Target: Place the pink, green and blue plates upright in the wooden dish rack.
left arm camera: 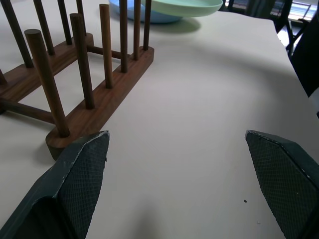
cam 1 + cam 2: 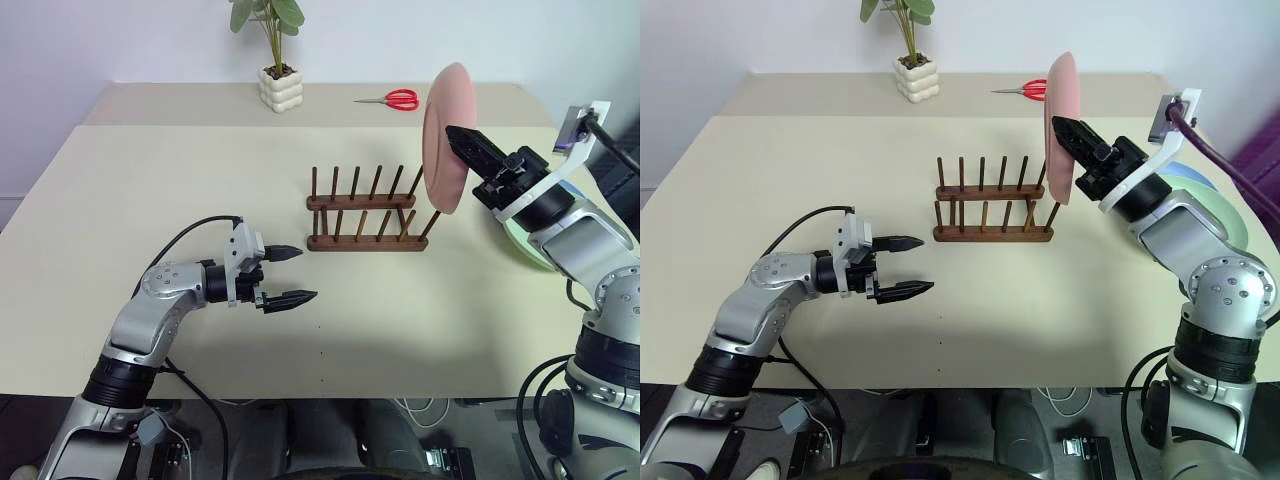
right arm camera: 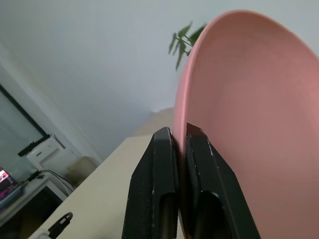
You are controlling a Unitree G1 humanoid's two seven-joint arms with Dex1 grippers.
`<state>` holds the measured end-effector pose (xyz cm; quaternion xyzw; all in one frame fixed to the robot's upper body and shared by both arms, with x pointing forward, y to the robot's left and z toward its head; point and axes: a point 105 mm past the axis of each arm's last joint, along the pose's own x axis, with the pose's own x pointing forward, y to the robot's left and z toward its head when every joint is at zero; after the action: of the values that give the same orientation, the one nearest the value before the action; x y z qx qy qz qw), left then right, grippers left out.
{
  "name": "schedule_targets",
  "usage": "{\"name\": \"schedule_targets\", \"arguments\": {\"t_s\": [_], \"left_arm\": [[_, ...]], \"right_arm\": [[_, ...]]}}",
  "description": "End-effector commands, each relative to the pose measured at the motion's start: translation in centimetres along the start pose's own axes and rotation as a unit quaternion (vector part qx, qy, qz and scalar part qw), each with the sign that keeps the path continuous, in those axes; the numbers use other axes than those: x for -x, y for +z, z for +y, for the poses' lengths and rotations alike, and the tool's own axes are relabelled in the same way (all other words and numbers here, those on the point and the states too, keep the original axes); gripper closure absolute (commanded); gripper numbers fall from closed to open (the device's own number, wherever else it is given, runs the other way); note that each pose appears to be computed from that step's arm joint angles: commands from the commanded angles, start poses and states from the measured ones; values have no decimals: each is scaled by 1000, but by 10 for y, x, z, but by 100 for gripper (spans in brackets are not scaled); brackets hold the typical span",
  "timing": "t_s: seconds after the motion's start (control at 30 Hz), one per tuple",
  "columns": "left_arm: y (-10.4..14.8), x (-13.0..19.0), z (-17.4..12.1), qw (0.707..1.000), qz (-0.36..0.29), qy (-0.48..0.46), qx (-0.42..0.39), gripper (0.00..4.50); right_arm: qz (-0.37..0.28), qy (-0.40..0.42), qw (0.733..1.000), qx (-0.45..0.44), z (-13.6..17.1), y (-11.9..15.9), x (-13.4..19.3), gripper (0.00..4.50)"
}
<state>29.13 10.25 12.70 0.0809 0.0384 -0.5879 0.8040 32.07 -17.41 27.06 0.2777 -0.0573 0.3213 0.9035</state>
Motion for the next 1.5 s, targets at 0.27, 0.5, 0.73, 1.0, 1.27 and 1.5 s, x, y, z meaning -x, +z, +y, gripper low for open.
{"name": "schedule_targets", "arguments": {"t_s": [0.27, 0.5, 0.73, 1.0, 1.27, 1.5], "left_arm": [[8, -2, -2, 1000, -7, -6, -17, 3], [9, -4, -2, 1000, -8, -6, -17, 3], [9, -5, -2, 1000, -9, -7, -16, 3], [8, -4, -2, 1000, -8, -5, -16, 3], [8, -4, -1, 1000, -7, -3, -15, 0], [7, -4, -1, 1000, -7, -3, -15, 0]], "right_arm": [[-21, 60, 998, 17, 33, 16, -5, 450], [-22, 87, 996, 19, 51, 18, -7, 450], [-15, 64, 998, -5, 36, 10, -4, 450], [-15, 31, 999, -35, 10, 4, 5, 450], [-11, 0, 998, -54, -7, -1, 8, 296], [-19, -4, 1000, -8, -4, 7, 8, 4]]}}
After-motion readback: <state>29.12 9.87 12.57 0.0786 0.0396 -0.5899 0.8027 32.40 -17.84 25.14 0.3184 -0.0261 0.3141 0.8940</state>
